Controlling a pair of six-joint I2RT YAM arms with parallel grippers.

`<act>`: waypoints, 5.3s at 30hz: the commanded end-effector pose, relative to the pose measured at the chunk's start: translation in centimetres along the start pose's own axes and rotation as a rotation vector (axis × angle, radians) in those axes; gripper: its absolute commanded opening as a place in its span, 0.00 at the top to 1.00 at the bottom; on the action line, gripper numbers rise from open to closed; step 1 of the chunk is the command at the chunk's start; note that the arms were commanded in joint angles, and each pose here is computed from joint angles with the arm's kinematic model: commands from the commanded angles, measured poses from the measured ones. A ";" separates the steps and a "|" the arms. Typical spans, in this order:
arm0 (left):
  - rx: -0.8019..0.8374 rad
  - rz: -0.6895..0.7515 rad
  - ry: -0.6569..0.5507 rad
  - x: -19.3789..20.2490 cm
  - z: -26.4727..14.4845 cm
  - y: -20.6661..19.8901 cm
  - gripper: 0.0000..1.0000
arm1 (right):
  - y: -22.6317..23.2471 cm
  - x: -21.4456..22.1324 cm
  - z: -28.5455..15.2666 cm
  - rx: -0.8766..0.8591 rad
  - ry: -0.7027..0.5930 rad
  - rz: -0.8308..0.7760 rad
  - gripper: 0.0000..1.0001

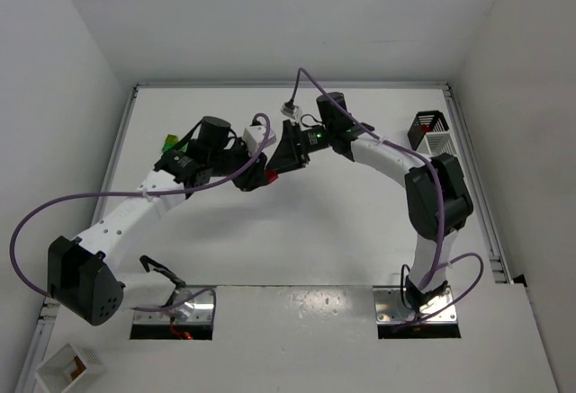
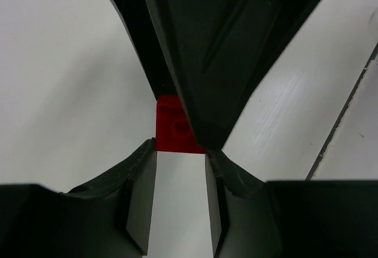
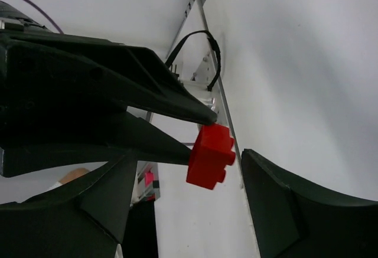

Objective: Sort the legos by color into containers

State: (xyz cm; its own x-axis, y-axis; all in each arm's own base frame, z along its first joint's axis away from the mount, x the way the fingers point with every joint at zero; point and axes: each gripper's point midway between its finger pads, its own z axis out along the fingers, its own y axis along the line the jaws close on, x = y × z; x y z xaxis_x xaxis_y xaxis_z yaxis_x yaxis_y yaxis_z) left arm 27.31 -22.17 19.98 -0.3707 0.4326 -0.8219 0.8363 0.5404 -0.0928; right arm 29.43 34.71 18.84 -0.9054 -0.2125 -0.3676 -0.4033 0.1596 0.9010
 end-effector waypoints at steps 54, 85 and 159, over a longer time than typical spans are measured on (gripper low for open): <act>-0.772 -0.370 0.099 13.0 -13.6 16.2 0.00 | -18.5 -10.4 -49.3 1.552 -0.426 -0.053 0.96; -0.596 -0.316 0.313 23.3 -14.3 17.7 0.14 | -10.5 -1.8 -27.1 1.049 -0.288 -0.231 0.39; -0.335 -0.483 -0.026 13.2 -10.9 21.9 1.00 | -3.4 -3.5 -12.7 0.713 -0.234 -0.495 0.40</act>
State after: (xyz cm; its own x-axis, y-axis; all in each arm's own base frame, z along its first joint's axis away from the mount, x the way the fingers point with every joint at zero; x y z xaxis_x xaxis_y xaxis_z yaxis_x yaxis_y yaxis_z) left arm 35.28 5.29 7.60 -0.7614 0.1288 -0.6353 0.3346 0.9175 -0.2150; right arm 35.56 19.99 16.73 -0.6391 -0.2808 -0.7160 -0.6160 0.7443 0.2579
